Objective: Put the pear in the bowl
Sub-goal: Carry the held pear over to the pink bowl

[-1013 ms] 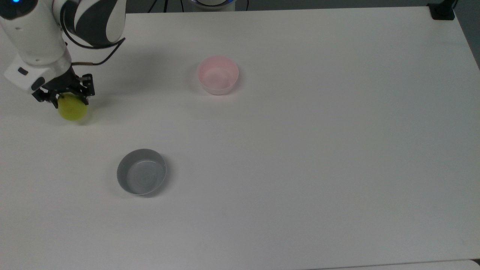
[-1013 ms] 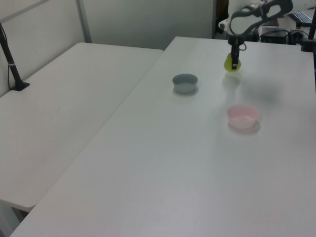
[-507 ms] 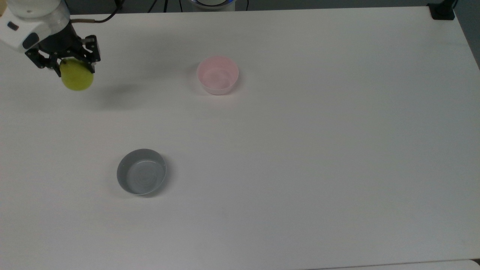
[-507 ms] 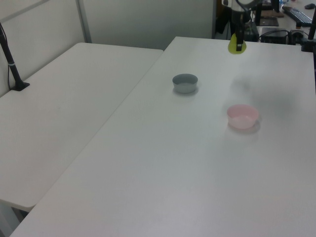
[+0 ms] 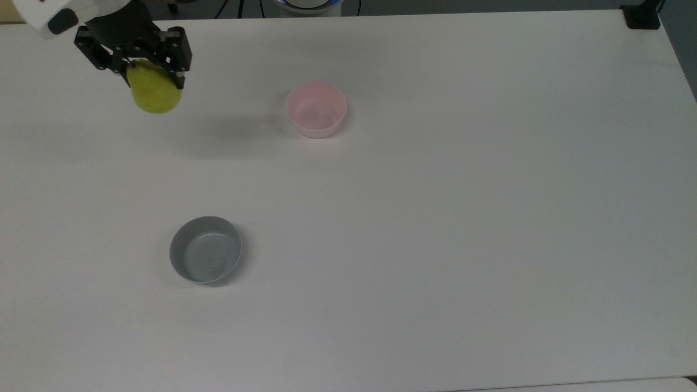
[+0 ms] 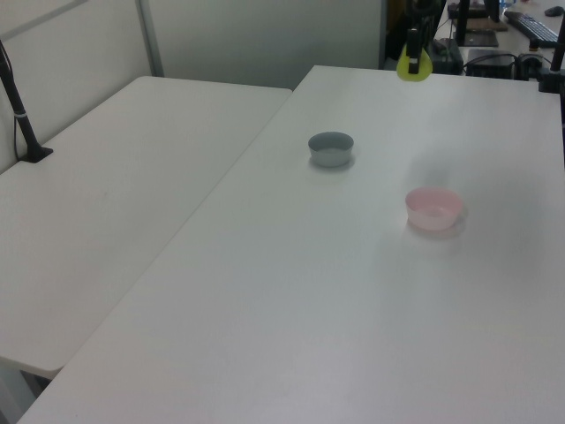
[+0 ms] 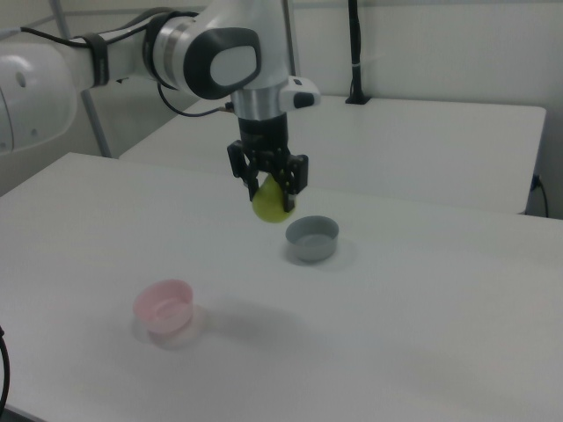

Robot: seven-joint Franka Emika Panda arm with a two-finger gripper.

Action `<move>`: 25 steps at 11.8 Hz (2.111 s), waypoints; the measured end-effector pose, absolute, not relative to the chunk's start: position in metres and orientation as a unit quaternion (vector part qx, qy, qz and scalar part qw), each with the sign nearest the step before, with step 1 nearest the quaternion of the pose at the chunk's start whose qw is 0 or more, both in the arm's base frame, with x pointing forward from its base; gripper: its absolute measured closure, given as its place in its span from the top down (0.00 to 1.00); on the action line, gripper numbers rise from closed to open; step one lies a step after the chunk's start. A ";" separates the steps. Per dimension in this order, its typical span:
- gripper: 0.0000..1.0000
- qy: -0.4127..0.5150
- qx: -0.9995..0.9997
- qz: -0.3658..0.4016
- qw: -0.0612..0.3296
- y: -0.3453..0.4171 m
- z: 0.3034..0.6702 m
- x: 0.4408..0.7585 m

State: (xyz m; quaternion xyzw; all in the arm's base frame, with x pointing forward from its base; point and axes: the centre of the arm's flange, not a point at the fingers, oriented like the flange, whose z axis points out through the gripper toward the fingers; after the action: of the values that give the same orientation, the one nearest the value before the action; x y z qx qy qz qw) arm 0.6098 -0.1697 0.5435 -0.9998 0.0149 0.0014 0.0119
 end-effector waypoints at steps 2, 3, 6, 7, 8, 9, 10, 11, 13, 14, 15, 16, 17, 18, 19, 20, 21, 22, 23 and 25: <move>0.72 0.053 -0.998 -0.006 0.014 -0.131 0.553 0.616; 0.72 0.054 -0.998 -0.012 0.015 -0.112 0.561 0.617; 0.72 0.030 -0.999 -0.004 0.022 -0.072 0.593 0.599; 0.72 0.023 -0.999 -0.007 0.024 -0.064 0.604 0.592; 0.72 0.015 -1.000 -0.010 0.026 -0.056 0.612 0.584; 0.72 0.008 -1.000 -0.012 0.028 -0.049 0.619 0.576; 0.72 0.002 -0.999 -0.014 0.030 -0.044 0.623 0.568; 0.72 -0.002 -0.999 -0.014 0.032 -0.040 0.625 0.562; 0.72 -0.013 -0.999 -0.011 0.034 -0.038 0.624 0.554; 0.72 -0.017 -0.999 -0.009 0.036 -0.038 0.623 0.549; 0.72 -0.027 -0.999 -0.009 0.037 -0.035 0.621 0.541; 0.72 -0.038 -0.999 -0.006 0.035 -0.027 0.615 0.532; 0.72 -0.049 -0.998 0.001 0.033 -0.018 0.605 0.524; 0.72 -0.059 -0.998 0.010 0.029 -0.009 0.591 0.517; 0.72 -0.065 -0.997 0.011 0.026 -0.002 0.573 0.516; 0.72 -0.070 -0.997 0.011 0.024 0.003 0.550 0.517; 0.72 -0.076 -0.997 0.015 0.021 0.010 0.526 0.516; 0.72 -0.082 -0.996 0.018 0.016 0.015 0.506 0.514; 0.72 -0.086 -0.996 0.020 0.014 0.018 0.490 0.511; 0.72 -0.093 -0.995 0.023 0.013 0.026 0.455 0.505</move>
State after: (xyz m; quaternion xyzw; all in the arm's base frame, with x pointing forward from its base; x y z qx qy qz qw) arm 0.5050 0.0258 0.4555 -0.9954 -0.0925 0.0230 0.0128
